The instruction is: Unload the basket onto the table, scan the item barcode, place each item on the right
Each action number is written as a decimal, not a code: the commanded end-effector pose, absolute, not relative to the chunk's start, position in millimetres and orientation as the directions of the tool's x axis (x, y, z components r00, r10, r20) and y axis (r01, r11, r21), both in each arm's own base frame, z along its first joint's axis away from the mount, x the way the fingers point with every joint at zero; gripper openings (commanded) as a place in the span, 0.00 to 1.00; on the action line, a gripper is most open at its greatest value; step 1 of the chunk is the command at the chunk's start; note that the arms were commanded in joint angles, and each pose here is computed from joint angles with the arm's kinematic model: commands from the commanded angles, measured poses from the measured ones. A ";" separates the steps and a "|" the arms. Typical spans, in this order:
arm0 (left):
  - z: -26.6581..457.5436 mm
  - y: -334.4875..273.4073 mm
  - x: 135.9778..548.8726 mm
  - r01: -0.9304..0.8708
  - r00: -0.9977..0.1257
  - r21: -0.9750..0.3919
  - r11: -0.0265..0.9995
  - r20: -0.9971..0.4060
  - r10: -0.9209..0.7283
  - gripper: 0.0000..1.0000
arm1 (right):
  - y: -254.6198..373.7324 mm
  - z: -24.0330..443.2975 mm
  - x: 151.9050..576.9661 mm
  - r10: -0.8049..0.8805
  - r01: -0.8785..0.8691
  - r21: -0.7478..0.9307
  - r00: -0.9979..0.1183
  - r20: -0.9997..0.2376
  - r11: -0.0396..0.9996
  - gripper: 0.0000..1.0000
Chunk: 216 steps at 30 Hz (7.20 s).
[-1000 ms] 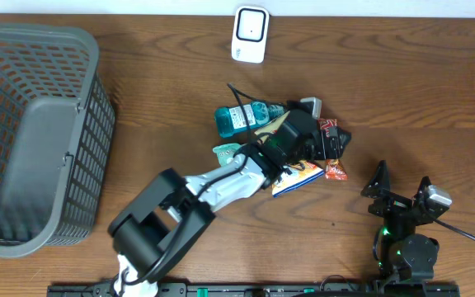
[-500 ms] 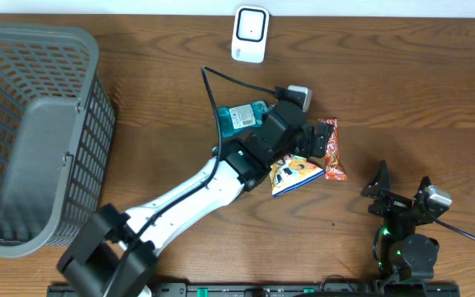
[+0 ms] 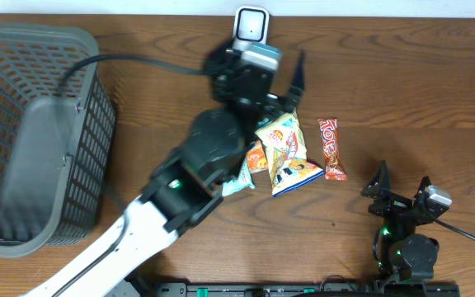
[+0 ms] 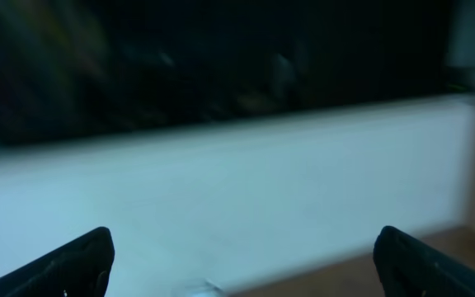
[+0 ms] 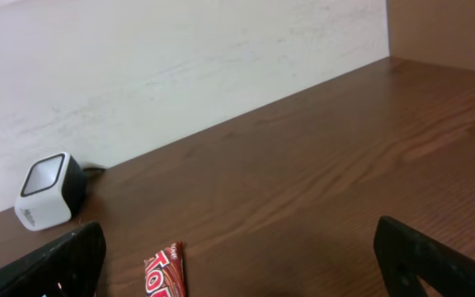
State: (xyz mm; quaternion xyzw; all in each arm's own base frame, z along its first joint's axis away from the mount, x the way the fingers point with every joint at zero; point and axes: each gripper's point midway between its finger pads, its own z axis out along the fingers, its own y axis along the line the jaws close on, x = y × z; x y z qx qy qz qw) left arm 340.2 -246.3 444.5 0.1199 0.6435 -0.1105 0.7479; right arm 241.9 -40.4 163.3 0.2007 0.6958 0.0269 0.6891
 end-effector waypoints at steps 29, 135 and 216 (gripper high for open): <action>416.8 -129.4 246.1 0.495 0.112 0.281 0.823 -0.959 0.260 0.98 | -34.2 162.7 243.1 0.351 0.206 0.348 0.024 -0.936 0.915 0.99; 451.2 11.4 70.6 0.083 0.403 -0.189 0.979 -0.892 -0.206 0.98 | 54.7 6.8 284.0 0.952 0.859 0.426 -0.205 -0.227 0.286 0.78; 454.6 11.8 69.0 0.085 0.416 -0.189 0.978 -0.885 -0.207 0.98 | 36.0 -46.6 303.1 -0.251 -0.222 -0.215 -0.961 -0.115 0.951 0.05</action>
